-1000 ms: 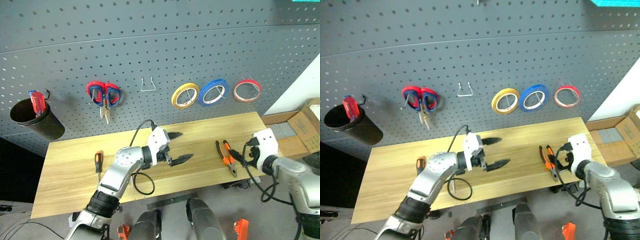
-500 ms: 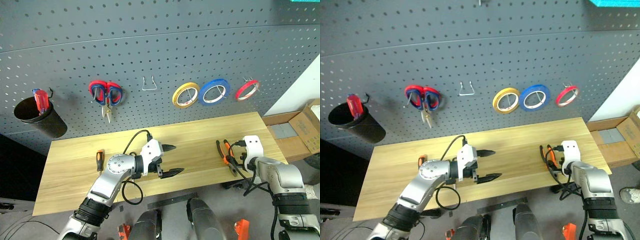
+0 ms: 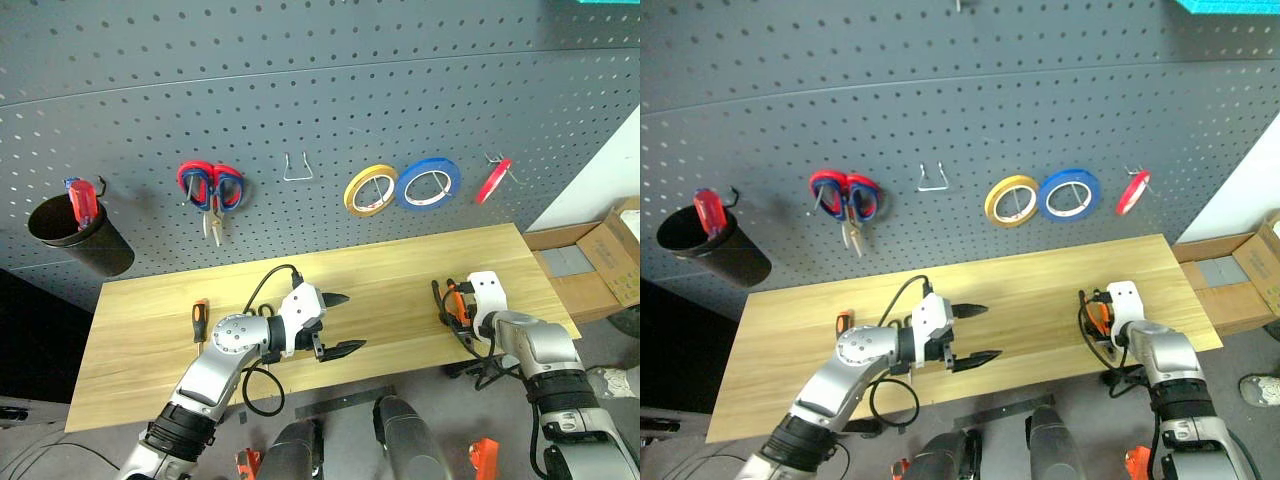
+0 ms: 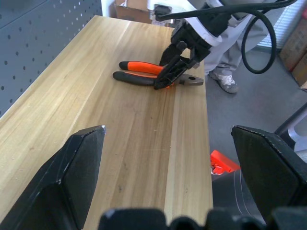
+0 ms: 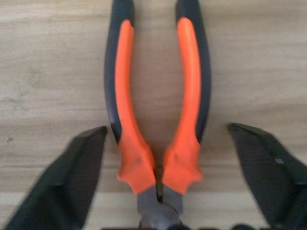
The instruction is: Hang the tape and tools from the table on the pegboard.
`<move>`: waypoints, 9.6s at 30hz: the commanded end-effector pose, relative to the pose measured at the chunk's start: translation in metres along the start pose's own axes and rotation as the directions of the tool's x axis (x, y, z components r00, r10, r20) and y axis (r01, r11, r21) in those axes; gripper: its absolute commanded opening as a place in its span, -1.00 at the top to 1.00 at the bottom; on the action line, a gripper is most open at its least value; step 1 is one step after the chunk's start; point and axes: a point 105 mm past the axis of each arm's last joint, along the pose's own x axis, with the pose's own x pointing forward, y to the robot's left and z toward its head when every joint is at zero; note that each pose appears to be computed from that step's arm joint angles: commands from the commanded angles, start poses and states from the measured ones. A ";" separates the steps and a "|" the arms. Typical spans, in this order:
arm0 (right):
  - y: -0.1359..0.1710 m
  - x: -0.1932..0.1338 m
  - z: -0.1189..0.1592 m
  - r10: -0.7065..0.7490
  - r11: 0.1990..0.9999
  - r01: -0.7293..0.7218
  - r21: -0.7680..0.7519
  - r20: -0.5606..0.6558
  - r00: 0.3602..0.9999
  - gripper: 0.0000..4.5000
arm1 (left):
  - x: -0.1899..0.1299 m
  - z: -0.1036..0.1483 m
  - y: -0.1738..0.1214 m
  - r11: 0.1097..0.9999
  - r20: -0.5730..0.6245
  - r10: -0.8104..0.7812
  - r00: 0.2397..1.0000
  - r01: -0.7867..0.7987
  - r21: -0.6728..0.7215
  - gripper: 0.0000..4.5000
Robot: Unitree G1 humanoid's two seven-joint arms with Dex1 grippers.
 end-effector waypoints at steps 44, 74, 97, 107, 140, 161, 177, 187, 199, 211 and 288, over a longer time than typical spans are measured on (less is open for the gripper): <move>0.229 -0.191 0.286 0.504 0.860 -0.073 -0.505 0.863 -0.026 0.00 | -0.111 0.056 0.065 0.350 0.405 0.864 0.298 -0.935 -0.060 -1.00; 0.252 -0.123 0.266 0.319 0.942 -0.144 -0.304 0.942 0.100 0.00 | -0.112 0.071 0.062 0.351 0.407 0.864 0.297 -0.934 -0.064 -1.00; 0.240 -0.090 0.243 0.248 0.967 -0.118 -0.226 0.938 0.241 -0.99 | -0.115 0.052 0.077 0.362 0.285 0.898 0.335 -0.931 -0.046 -1.00; 0.215 -0.104 0.189 0.548 0.836 -0.221 -0.502 0.754 0.362 -0.99 | -0.104 -0.007 0.079 0.474 -0.081 0.869 0.489 -0.867 -0.152 -1.00; 0.220 -0.109 0.055 0.872 0.287 -0.509 -0.812 0.001 0.490 -0.99 | -0.056 -0.113 0.038 0.279 -0.650 0.676 0.348 -0.937 -0.212 -1.00; 0.209 -0.107 0.065 0.849 0.326 -0.474 -0.818 0.033 0.527 -1.00 | -0.068 -0.150 0.034 0.143 -0.814 0.568 0.122 -0.988 -0.049 0.90; 0.224 -0.164 0.114 0.945 0.295 -0.464 -0.835 0.182 0.273 -1.00 | -0.076 -0.006 0.069 0.399 0.012 0.915 0.403 -0.910 0.115 0.90; 0.227 -0.160 0.120 0.948 0.274 -0.432 -0.859 0.166 0.270 -1.00 | -0.097 0.051 0.046 0.257 0.331 0.879 0.343 -0.926 0.278 0.90; 0.231 -0.154 0.120 0.953 0.246 -0.413 -0.877 0.141 0.268 -1.00 | -0.130 0.077 0.063 0.103 0.371 0.910 0.185 -0.968 0.230 0.90; 0.232 -0.156 0.122 0.951 0.257 -0.401 -0.879 0.155 0.269 -1.00 | -0.120 0.061 0.067 0.170 0.305 0.925 0.226 -0.965 0.198 0.90; 0.243 -0.150 0.108 0.958 0.218 -0.465 -0.858 0.096 0.271 -1.00 | -0.171 -0.092 0.108 0.202 -0.550 0.819 0.160 -0.979 0.016 0.79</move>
